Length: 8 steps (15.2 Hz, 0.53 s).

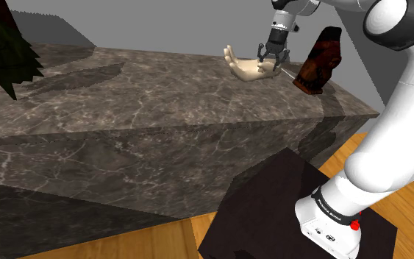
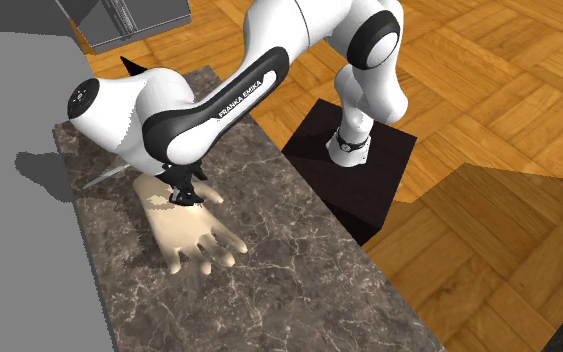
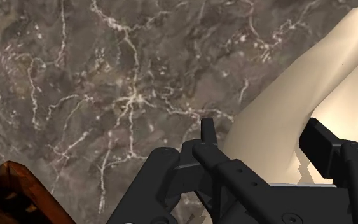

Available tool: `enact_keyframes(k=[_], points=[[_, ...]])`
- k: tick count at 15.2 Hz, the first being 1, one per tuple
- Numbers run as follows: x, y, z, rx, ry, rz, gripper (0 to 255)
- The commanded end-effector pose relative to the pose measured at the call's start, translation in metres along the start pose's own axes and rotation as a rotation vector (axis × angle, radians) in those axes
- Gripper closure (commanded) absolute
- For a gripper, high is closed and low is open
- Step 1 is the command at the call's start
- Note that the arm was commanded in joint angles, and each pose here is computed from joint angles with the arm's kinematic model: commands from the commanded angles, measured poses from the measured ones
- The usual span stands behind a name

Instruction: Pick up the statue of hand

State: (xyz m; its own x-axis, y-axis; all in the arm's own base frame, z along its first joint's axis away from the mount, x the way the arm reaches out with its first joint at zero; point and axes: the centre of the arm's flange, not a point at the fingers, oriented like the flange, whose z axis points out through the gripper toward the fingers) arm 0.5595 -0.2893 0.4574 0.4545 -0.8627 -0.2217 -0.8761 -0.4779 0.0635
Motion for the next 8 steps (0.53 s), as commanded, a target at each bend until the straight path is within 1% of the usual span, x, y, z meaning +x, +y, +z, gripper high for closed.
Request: enact_keyframes(k=[1,3,8], points=[[-0.001,-0.001,0.003,-0.004,-0.006,-0.002,255],[0.000,0.000,0.003,-0.004,-0.006,-0.002,255],[-0.006,0.001,-0.023,-0.004,-0.006,-0.002,255]])
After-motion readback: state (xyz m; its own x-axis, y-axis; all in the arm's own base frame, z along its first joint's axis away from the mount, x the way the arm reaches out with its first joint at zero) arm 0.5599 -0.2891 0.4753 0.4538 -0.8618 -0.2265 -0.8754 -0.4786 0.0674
